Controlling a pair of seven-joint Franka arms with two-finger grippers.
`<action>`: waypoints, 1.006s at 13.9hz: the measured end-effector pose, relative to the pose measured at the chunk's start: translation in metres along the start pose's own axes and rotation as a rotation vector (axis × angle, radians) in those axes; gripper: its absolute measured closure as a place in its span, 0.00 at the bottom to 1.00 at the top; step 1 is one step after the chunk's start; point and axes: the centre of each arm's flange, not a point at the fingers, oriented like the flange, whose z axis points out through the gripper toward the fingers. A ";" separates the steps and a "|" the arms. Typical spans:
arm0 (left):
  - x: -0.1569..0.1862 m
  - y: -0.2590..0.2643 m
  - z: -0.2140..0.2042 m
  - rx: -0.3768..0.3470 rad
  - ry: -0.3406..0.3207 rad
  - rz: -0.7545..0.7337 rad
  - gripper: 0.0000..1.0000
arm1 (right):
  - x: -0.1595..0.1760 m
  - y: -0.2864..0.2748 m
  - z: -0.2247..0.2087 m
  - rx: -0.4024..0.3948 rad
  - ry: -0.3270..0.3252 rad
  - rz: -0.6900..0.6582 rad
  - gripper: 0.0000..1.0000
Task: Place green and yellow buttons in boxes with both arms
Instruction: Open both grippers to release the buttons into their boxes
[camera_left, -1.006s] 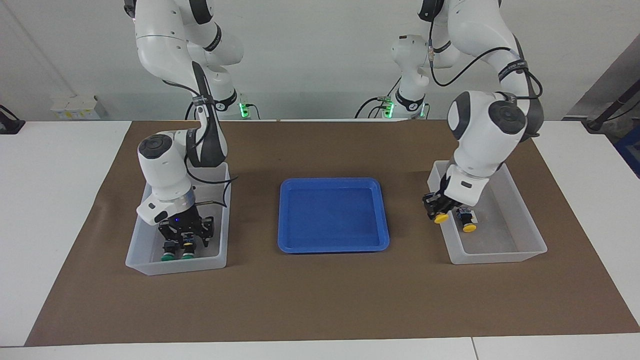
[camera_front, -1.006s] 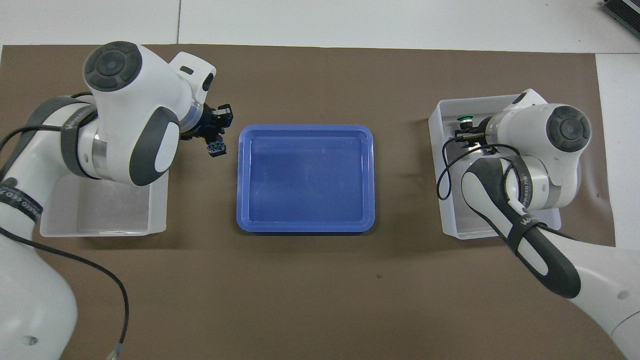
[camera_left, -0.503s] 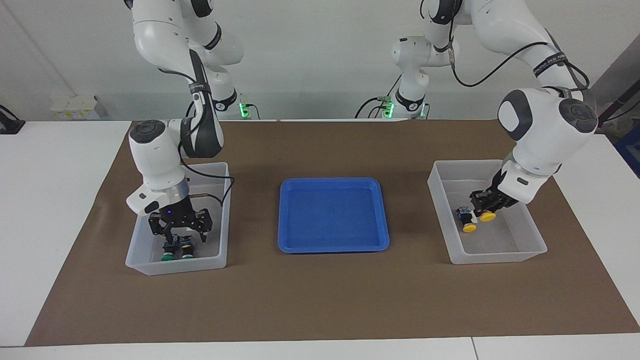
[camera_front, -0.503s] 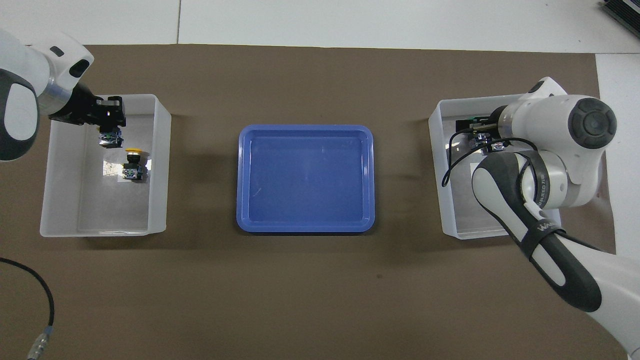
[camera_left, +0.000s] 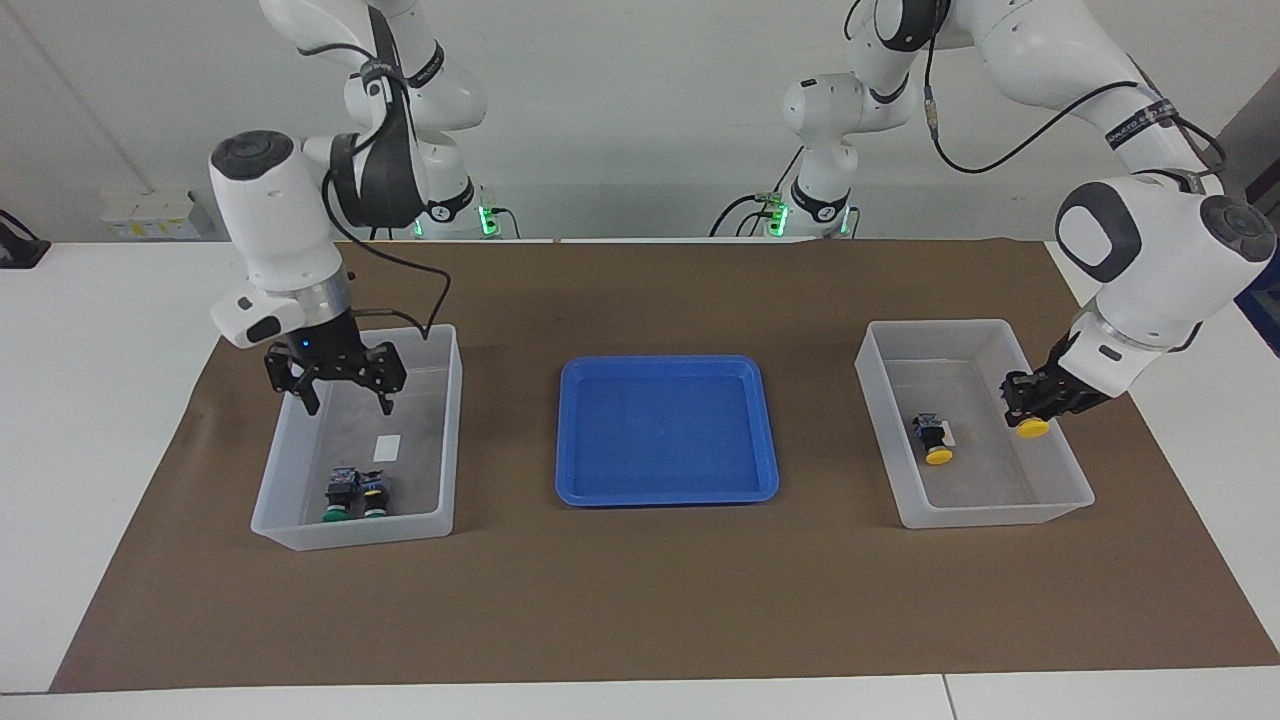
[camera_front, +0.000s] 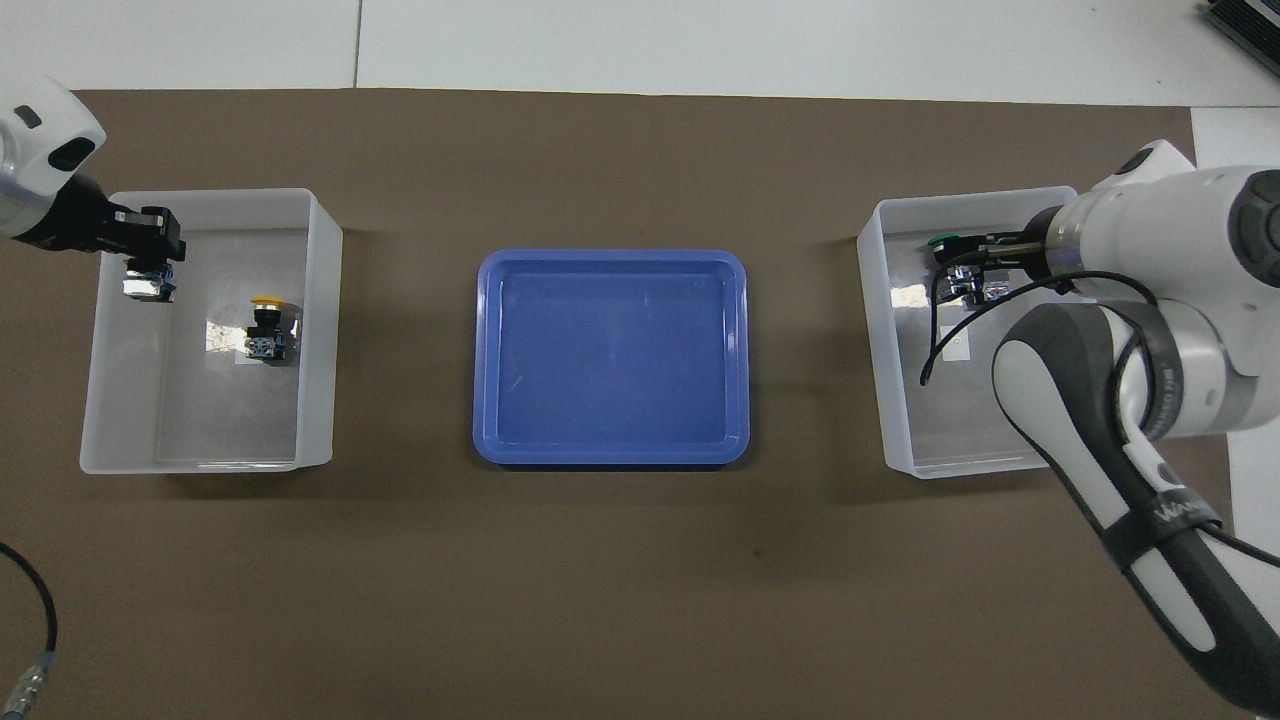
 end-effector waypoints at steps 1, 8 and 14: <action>-0.003 0.000 0.007 0.002 0.008 0.004 0.68 | -0.005 0.000 -0.019 -0.003 -0.015 0.002 0.00; -0.033 0.017 0.053 0.006 0.030 0.022 0.68 | -0.008 0.003 -0.086 0.021 -0.092 0.026 0.00; -0.049 0.024 0.095 0.015 0.050 0.037 0.68 | -0.010 0.000 -0.087 0.018 -0.154 0.020 0.00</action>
